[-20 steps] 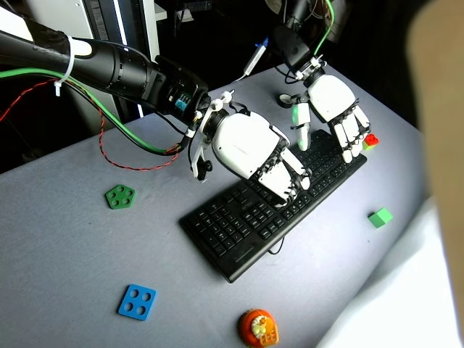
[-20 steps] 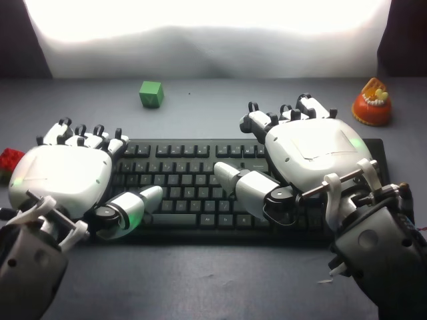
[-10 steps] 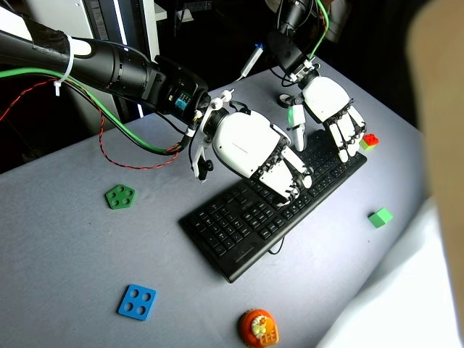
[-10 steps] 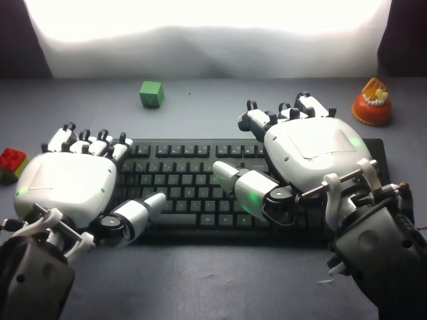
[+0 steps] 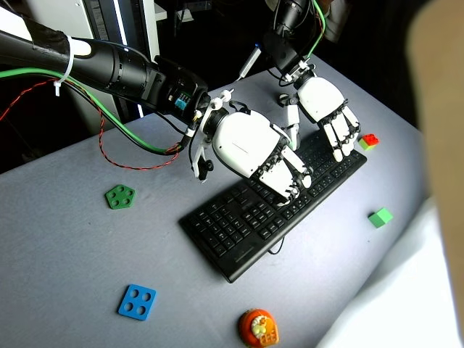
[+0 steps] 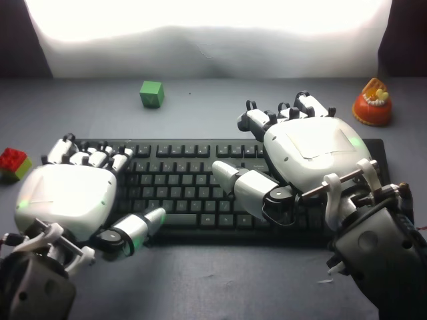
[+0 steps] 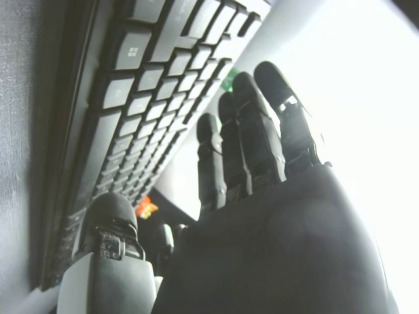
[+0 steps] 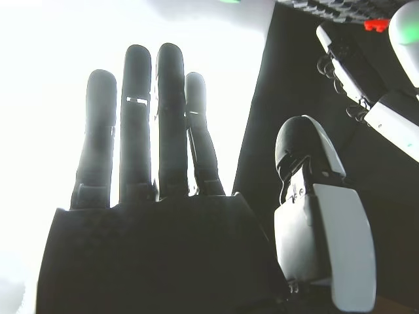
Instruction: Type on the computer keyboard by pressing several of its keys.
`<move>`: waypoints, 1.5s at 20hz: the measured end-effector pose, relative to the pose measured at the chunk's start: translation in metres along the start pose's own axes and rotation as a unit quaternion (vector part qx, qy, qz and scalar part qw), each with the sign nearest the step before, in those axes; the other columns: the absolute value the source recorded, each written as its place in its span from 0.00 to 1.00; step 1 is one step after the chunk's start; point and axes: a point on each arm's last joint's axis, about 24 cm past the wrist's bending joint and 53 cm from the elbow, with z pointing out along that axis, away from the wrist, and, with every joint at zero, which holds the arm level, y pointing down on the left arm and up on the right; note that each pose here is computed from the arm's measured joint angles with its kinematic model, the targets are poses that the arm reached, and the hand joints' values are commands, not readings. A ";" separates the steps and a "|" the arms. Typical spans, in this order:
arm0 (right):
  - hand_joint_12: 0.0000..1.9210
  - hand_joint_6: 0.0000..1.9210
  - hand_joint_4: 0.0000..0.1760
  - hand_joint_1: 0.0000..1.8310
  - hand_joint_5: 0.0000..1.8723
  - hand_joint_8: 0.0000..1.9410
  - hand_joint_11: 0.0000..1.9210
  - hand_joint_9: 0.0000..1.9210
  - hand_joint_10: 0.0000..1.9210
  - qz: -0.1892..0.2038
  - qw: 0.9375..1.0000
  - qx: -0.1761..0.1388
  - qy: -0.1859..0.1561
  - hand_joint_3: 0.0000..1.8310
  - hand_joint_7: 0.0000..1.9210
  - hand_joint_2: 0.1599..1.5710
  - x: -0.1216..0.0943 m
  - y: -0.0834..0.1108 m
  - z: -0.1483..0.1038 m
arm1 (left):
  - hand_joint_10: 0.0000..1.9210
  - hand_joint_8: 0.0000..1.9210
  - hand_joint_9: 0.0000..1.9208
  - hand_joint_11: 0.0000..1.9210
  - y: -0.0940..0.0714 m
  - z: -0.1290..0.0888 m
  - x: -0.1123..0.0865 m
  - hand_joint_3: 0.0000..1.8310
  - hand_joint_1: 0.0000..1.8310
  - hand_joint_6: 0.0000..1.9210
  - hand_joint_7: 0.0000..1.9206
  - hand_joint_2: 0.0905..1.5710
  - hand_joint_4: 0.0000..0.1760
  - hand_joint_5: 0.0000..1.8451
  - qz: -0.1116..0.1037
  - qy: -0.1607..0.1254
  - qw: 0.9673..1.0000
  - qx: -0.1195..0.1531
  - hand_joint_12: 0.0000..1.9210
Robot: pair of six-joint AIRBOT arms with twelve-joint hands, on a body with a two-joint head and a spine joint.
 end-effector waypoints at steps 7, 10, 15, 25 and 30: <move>0.85 0.25 0.00 0.07 0.15 0.01 0.00 0.19 0.43 0.001 1.000 0.000 0.000 0.00 0.36 0.76 0.000 0.000 0.000 | 0.00 0.00 0.17 0.00 -0.001 0.002 0.002 0.00 0.24 0.00 0.16 0.75 0.28 0.15 -0.001 -0.004 1.000 0.001 0.52; 0.84 0.25 0.00 0.06 0.15 0.00 0.00 0.19 0.43 0.001 1.000 0.000 0.000 0.00 0.35 0.76 0.000 0.000 0.000 | 0.00 0.00 0.17 0.00 0.000 0.001 0.002 0.00 0.25 0.00 0.16 0.75 0.30 0.14 -0.001 -0.005 1.000 0.001 0.52; 0.84 0.25 0.00 0.06 0.15 0.00 0.00 0.19 0.43 -0.001 1.000 0.001 0.002 0.00 0.35 0.76 0.001 -0.002 -0.001 | 0.00 0.00 0.17 0.00 -0.003 0.001 -0.001 0.00 0.36 0.00 0.15 0.71 0.34 0.14 -0.003 -0.011 1.000 0.007 0.53; 0.85 0.25 0.00 0.07 0.15 0.00 0.00 0.19 0.44 -0.005 1.000 -0.004 0.012 0.00 0.35 0.76 -0.013 0.004 -0.024 | 0.00 0.00 0.16 0.00 -0.006 0.003 -0.012 0.00 0.00 0.00 0.16 0.68 0.26 0.15 -0.023 -0.002 1.000 0.003 0.50; 0.85 0.25 0.00 0.06 0.15 0.00 0.00 0.19 0.43 -0.010 1.000 -0.005 0.017 0.00 0.35 0.75 -0.025 0.005 -0.041 | 0.00 0.00 0.17 0.00 -0.005 0.002 -0.026 0.00 0.00 0.00 0.16 0.68 0.29 0.15 -0.054 0.028 0.998 -0.008 0.49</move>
